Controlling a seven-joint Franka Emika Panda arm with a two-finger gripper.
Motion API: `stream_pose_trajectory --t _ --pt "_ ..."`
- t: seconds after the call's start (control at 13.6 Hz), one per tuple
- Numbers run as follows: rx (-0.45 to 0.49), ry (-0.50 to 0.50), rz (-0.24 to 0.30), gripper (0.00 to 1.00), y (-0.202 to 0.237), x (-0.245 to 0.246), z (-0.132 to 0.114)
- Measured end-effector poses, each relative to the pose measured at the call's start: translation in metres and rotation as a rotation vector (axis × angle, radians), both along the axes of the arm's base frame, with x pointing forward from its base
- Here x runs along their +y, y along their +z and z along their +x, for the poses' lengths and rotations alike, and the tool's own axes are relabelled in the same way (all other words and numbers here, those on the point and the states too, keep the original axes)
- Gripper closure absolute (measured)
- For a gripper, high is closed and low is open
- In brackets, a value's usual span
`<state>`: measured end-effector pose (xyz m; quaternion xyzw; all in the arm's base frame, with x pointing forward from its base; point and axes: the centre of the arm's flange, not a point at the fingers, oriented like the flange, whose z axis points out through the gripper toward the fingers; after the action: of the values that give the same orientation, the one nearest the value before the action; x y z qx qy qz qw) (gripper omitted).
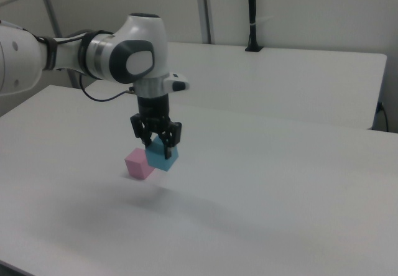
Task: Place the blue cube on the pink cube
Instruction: 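Lift the blue cube and carry it over the pink cube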
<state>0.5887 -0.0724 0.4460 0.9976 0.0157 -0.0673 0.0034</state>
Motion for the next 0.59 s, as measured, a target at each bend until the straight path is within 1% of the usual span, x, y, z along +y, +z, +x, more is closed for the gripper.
stream_pose_trajectory --t 0.15,0.37,0.59 --pt "-0.024 -0.018 -0.007 0.40 -0.001 0.050 0.010" --pt "-0.047 -0.045 -0.013 0.40 -0.004 0.084 0.024" --pt "-0.045 -0.053 -0.017 0.40 -0.017 0.113 0.037"
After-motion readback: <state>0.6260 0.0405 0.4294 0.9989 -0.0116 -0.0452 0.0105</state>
